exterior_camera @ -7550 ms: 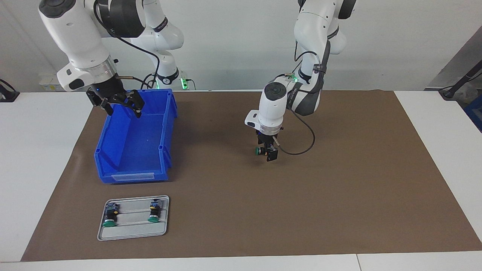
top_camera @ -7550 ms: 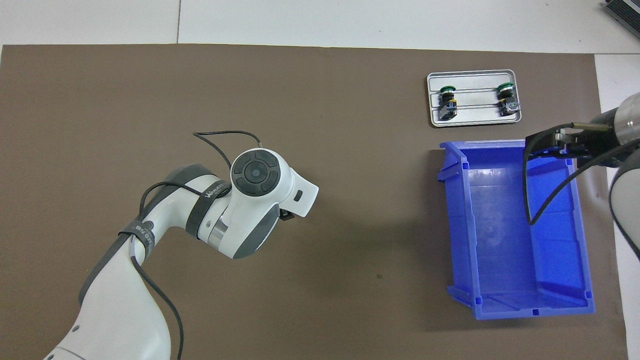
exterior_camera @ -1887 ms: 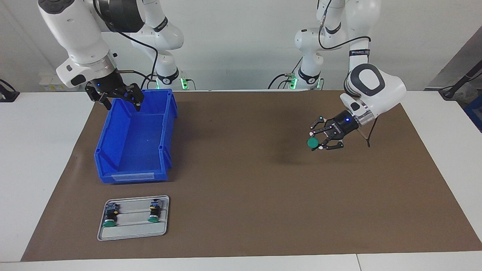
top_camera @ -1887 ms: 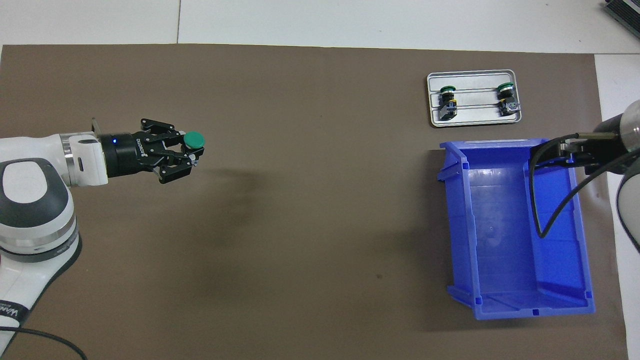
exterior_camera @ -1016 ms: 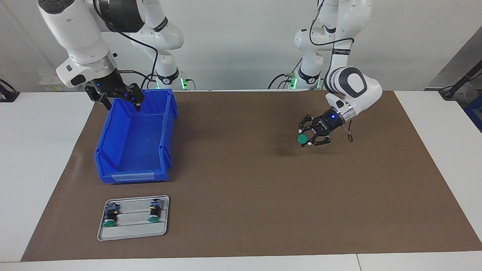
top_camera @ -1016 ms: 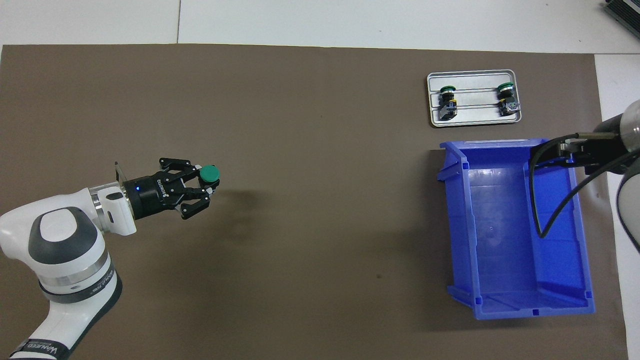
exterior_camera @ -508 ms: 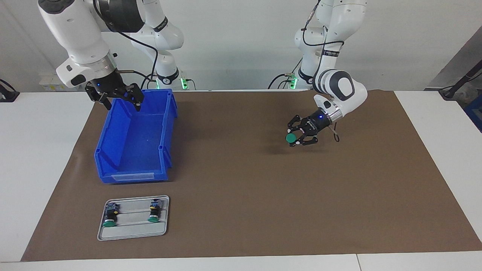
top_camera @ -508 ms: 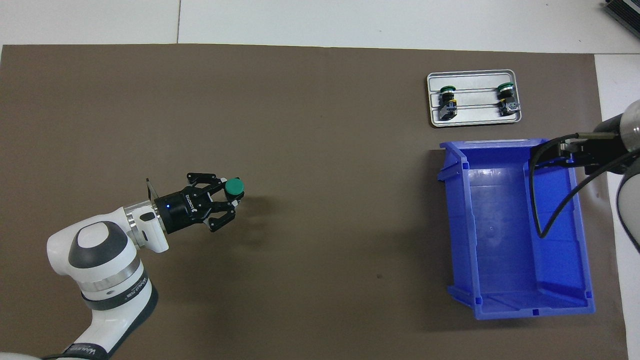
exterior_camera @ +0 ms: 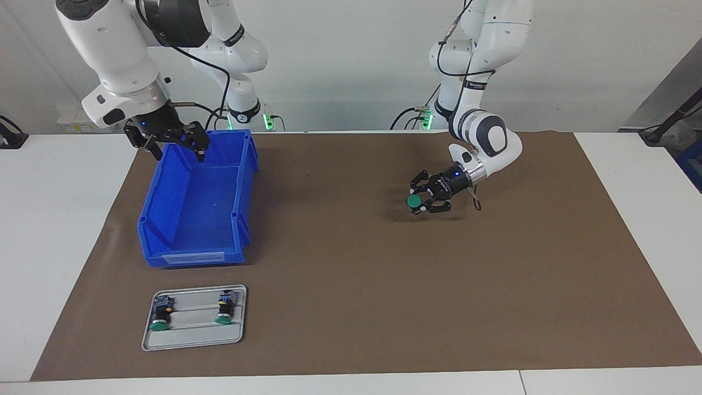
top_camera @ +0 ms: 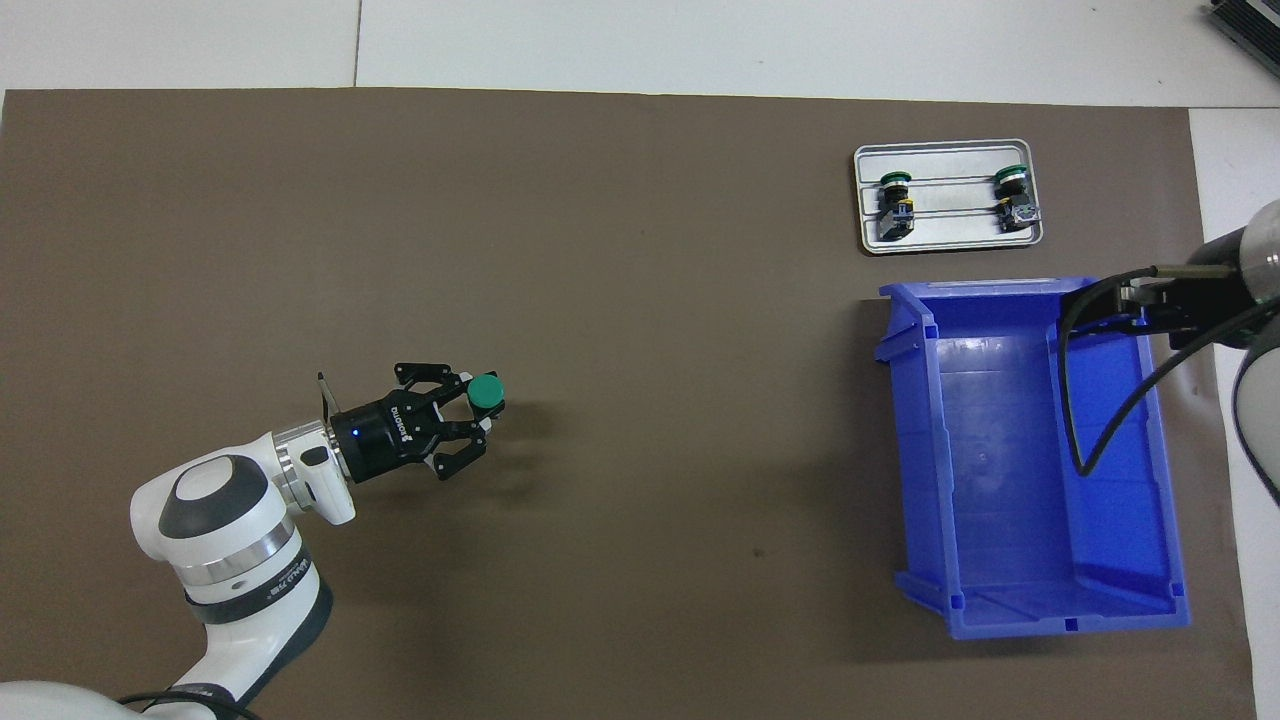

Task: Place and press button with both arms
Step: 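Carry the held part back toward the table center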

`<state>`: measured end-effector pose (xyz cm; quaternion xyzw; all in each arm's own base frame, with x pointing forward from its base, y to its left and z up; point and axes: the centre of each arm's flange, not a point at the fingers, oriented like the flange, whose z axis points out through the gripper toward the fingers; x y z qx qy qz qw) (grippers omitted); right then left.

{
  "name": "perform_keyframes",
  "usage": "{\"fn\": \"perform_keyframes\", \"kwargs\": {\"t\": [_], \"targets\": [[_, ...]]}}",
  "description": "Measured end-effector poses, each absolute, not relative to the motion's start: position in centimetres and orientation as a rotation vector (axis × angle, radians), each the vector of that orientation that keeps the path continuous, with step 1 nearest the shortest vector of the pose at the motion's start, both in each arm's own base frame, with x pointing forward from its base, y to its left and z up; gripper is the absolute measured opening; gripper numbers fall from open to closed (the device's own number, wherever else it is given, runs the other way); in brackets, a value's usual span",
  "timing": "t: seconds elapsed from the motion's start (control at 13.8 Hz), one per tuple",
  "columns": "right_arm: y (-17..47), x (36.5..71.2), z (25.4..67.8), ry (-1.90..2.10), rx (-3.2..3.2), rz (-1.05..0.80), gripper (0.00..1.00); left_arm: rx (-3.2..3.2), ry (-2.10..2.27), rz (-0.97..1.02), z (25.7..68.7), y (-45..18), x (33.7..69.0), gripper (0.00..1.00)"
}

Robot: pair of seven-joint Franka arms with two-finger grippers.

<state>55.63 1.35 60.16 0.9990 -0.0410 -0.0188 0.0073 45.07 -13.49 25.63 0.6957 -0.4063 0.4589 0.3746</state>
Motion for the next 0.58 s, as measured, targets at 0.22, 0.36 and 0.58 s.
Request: {"fn": "perform_keyframes", "kwargs": {"t": [0.22, 0.36, 0.58], "targets": [[1.4, 55.6, 60.2, -0.128, 3.124, -0.059, 1.00, 1.800, -1.037, 1.153, 23.8, -13.0, 43.2, 0.33], [1.4, 55.6, 60.2, -0.128, 3.124, -0.059, 1.00, 1.786, -1.047, 1.158, 23.6, -13.2, 42.9, 0.33], [1.4, 55.6, 60.2, -0.128, 3.124, -0.059, 1.00, 1.734, -1.047, 1.172, 23.9, -13.7, 42.8, 0.33]]}}
